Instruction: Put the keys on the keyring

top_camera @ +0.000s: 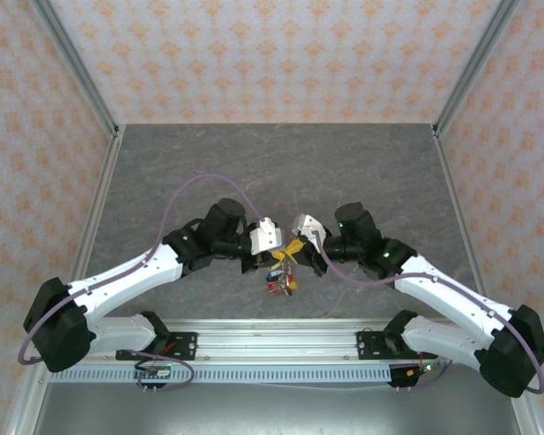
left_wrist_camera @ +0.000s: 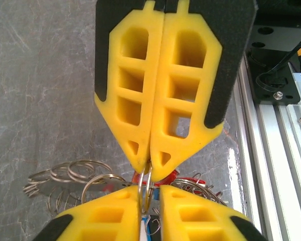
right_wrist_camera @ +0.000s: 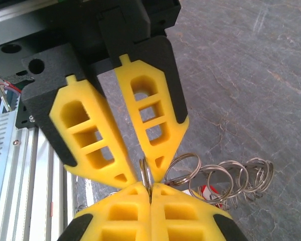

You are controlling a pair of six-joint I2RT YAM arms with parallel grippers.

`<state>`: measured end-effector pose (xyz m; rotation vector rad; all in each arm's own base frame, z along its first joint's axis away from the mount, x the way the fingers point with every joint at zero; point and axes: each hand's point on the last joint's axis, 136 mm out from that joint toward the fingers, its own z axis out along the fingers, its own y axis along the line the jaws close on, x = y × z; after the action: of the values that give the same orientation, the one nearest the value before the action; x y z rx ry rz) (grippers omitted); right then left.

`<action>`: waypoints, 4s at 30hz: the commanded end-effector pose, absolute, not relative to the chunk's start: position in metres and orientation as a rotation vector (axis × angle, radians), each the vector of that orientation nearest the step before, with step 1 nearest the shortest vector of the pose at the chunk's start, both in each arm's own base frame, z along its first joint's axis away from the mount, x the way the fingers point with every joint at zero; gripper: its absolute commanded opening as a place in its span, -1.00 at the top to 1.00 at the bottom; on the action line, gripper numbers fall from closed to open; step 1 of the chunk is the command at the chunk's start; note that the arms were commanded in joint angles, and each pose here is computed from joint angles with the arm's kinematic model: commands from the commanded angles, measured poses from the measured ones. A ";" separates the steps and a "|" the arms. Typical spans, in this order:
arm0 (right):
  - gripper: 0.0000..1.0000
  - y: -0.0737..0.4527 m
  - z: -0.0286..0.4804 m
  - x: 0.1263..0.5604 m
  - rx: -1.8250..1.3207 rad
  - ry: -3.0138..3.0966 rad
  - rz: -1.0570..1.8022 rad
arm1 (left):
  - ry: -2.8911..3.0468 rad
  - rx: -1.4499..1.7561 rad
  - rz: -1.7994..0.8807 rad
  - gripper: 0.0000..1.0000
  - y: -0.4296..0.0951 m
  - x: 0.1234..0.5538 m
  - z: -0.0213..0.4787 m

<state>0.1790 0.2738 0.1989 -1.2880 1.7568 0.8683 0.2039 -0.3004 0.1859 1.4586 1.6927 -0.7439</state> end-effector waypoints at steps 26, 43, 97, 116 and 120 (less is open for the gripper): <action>0.74 0.269 0.199 0.187 -1.197 1.716 0.900 | 1.477 1.318 -0.859 1.00 -0.309 0.203 0.231; 1.00 0.278 0.226 0.187 -1.225 1.660 0.935 | 1.585 1.415 -0.734 0.76 -0.297 0.208 0.209; 1.00 0.269 0.205 0.194 -1.115 1.663 0.916 | 1.454 1.270 -0.900 1.00 -0.311 0.201 0.241; 1.00 0.278 0.239 0.186 -1.282 1.594 0.900 | 1.622 1.543 -0.732 0.68 -0.302 0.203 0.196; 1.00 0.278 0.239 0.184 -1.321 1.613 0.881 | 1.631 1.548 -0.731 0.80 -0.302 0.204 0.195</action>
<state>0.1827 0.2706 0.2064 -1.2857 1.7343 0.8951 0.2088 -0.2996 0.1901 1.5090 1.6437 -0.7307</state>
